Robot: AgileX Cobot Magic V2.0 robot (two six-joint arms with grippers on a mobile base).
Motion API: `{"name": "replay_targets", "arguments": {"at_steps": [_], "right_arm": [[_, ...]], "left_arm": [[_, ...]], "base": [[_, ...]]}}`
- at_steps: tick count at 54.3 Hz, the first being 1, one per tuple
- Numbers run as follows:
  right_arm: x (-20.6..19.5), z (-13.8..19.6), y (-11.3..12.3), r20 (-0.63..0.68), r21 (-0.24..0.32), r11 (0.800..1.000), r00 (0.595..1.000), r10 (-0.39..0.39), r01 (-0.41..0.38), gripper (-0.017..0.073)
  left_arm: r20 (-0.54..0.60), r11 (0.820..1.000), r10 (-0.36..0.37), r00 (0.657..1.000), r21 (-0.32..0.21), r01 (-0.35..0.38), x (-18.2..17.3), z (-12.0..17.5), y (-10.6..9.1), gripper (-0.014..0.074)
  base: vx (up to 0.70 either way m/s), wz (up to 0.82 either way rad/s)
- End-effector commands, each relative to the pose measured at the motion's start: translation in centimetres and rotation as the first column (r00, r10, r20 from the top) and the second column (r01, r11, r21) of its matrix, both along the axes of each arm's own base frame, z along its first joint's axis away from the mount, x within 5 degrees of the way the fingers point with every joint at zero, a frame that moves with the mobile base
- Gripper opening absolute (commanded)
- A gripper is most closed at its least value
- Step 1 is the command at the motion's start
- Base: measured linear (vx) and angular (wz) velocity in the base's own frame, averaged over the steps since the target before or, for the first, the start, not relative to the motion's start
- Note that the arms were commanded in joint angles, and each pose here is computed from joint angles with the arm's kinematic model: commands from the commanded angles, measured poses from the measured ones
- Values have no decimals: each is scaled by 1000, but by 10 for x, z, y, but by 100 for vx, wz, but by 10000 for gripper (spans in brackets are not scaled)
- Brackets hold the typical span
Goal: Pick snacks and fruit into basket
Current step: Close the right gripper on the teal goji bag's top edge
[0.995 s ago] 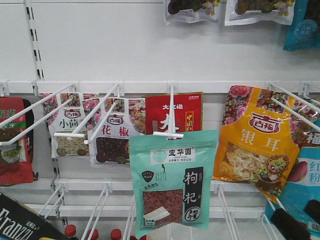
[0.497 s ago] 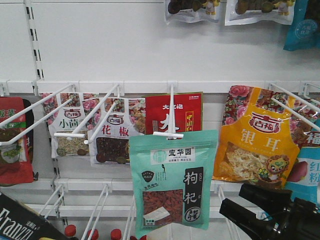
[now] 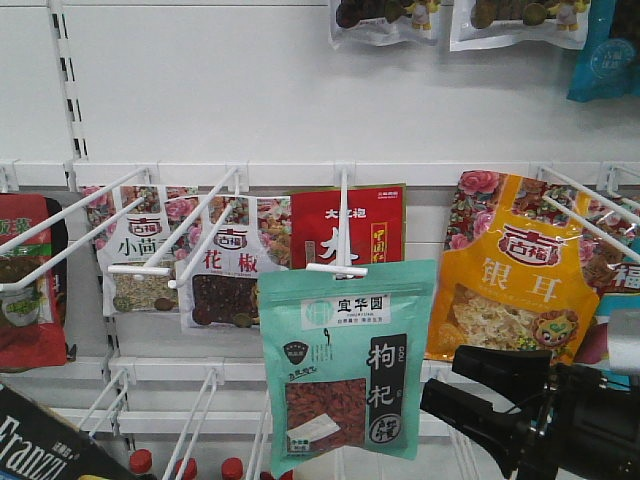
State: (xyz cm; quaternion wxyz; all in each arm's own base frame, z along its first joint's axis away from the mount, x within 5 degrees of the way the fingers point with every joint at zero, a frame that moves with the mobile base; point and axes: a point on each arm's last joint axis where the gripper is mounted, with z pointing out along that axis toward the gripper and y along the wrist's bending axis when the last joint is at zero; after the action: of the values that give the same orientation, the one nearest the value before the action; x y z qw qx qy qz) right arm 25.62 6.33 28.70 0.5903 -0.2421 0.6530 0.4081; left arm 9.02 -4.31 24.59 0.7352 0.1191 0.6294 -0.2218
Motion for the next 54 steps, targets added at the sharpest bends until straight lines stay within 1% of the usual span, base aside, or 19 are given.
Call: {"name": "replay_targets", "arguments": {"at_steps": [1,9,16,28,40,54], "right_arm": [[0,18,2,73,70,997,997,27,-32,541],[2,12,15,79,51,997,996,50,-55,541],[4,11,21,81,42,999,996,31,-35,541],[13,20,22,99,35,999,995,23,-27,541],[14,19,21,100,14,1000,995,13,-14,541],[15,18,20,98,6,1000,995,0,0,541]], "left_arm": [[85,997,-34,996,-71,40,-2,16,-2,0],[85,997,-34,996,-71,40,-2,16,-2,0],[85,997,-34,996,-71,40,-2,16,-2,0],[85,997,-34,996,-71,40,-2,16,-2,0],[85,997,-34,996,-71,40,-2,16,-2,0],[85,997,-34,996,-71,40,-2,16,-2,0]], "base": [[0,0],[0,0],[0,0],[0,0],[0,0],[0,0]]}}
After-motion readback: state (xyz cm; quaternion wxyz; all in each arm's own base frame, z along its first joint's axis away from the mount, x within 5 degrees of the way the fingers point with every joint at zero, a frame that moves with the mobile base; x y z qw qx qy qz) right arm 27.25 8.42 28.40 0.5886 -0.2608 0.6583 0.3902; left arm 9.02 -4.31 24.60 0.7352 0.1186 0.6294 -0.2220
